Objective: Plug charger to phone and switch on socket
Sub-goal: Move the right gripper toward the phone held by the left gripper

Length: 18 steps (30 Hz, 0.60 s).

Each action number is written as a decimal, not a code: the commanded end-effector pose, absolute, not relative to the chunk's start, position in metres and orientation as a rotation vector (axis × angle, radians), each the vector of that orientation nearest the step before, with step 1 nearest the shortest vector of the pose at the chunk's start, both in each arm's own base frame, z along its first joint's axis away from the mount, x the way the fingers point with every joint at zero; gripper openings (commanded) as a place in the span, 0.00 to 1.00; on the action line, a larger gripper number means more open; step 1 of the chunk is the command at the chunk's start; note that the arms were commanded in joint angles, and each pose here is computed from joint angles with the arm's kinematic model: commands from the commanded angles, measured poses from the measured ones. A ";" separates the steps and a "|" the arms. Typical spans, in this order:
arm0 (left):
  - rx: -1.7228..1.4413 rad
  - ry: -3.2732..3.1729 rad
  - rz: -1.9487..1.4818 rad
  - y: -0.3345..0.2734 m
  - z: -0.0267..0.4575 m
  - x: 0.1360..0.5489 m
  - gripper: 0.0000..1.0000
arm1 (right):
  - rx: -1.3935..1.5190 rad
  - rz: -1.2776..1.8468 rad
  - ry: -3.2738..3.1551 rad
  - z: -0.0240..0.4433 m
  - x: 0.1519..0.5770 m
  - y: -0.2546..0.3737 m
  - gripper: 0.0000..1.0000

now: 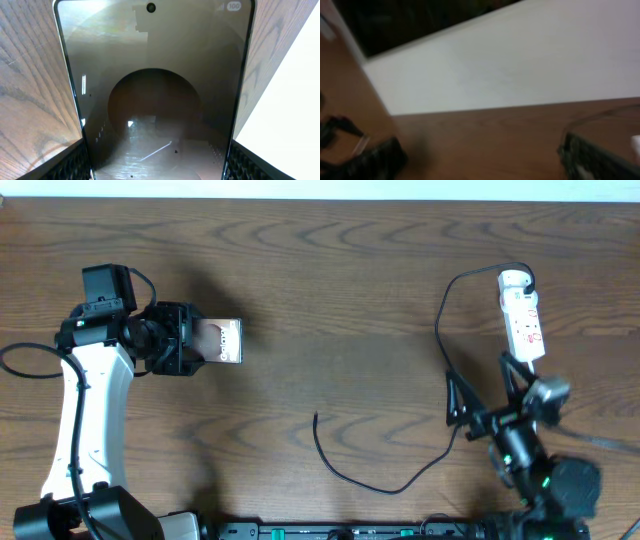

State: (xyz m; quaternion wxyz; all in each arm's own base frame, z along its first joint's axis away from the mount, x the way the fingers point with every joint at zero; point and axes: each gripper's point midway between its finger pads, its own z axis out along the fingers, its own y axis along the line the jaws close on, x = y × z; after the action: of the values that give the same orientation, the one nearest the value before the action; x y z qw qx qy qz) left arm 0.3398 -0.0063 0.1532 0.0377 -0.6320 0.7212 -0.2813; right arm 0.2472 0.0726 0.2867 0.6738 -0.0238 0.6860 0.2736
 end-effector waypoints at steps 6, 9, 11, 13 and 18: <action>-1.894 2.248 -0.847 -0.016 0.153 0.339 0.07 | -0.607 1.336 1.705 0.340 0.269 0.168 0.99; -1.890 2.252 -0.846 -0.017 0.153 0.339 0.07 | -0.816 1.502 1.625 0.342 0.284 0.178 0.99; -1.890 2.252 -0.846 -0.017 0.153 0.339 0.07 | -0.702 1.566 1.706 0.329 0.316 0.183 0.99; -1.890 2.252 -0.842 -0.016 0.153 0.338 0.07 | -0.553 1.615 1.791 0.309 0.346 0.189 0.99; -1.891 2.250 -0.837 -0.016 0.153 0.338 0.07 | -0.043 1.756 2.076 0.234 0.396 0.212 0.99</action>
State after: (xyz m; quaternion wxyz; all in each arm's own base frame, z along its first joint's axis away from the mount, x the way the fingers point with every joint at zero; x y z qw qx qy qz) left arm 0.3387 -0.0164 0.1508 0.0368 -0.6210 0.7337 -0.2734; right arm 0.3814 0.1977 0.2608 0.2944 -0.1288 0.7220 0.6127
